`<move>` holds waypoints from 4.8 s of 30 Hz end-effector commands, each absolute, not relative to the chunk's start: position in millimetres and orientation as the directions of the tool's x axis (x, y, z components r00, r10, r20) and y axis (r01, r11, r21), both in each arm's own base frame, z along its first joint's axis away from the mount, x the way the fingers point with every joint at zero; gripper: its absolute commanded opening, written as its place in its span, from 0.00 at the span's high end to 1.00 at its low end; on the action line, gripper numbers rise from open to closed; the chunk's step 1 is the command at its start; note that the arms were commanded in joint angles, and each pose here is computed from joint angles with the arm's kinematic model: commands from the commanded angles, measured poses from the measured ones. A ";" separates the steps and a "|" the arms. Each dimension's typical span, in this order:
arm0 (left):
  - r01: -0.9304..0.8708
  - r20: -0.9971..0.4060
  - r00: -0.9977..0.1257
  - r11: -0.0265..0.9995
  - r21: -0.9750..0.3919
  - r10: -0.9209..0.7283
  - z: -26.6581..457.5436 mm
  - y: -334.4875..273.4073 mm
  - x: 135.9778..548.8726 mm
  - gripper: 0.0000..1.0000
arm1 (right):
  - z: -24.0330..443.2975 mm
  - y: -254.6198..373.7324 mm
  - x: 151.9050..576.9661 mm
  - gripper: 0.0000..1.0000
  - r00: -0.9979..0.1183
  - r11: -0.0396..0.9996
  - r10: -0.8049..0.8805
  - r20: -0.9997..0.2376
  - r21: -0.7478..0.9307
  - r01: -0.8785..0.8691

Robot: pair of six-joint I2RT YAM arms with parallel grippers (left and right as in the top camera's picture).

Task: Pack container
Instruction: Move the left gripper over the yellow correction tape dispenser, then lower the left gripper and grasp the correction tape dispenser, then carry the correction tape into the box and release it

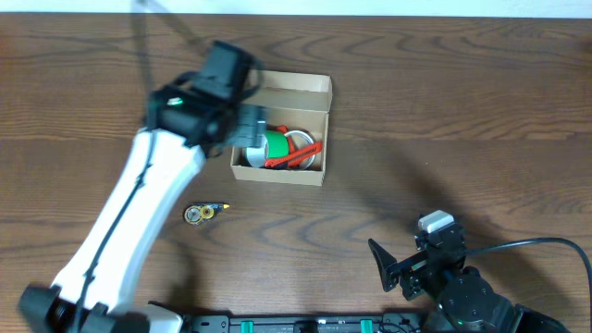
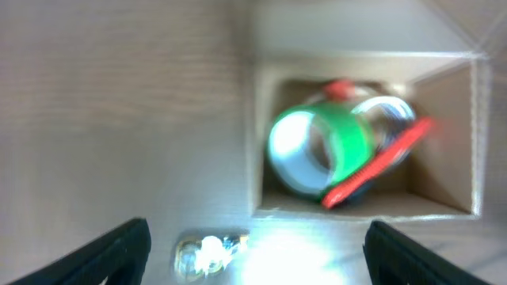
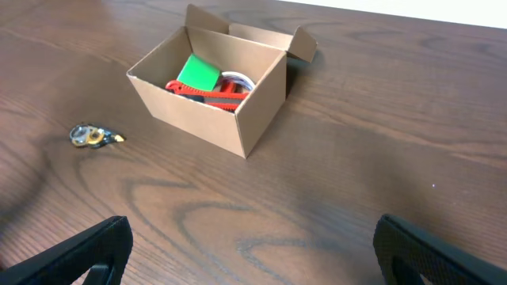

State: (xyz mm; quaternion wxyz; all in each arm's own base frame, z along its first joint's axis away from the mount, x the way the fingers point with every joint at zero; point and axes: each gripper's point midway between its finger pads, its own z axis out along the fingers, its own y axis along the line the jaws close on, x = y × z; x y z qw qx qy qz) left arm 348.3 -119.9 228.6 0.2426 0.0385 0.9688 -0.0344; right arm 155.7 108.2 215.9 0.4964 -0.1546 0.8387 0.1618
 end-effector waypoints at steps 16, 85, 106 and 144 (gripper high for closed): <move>-0.963 -0.166 -0.211 0.234 -0.133 -0.963 120.3 -42.2 243.4 0.05 | 215.4 106.4 156.6 0.01 -0.460 0.905 -0.085 -0.884 0.124 -0.406; -0.983 0.122 0.172 -0.178 -0.038 -0.977 2.2 -54.7 251.5 0.73 | 215.4 106.4 156.6 0.01 -0.460 0.905 -0.085 -0.884 0.124 -0.406; -0.974 0.117 0.165 -0.181 -0.140 -0.979 25.0 -50.1 264.3 0.75 | 215.4 106.4 156.6 0.01 -0.460 0.905 -0.085 -0.884 0.124 -0.406; -0.905 0.040 0.118 -0.124 -0.407 -0.992 139.0 -39.1 351.7 0.74 | 215.4 106.4 156.6 0.01 -0.460 0.905 -0.085 -0.884 0.124 -0.406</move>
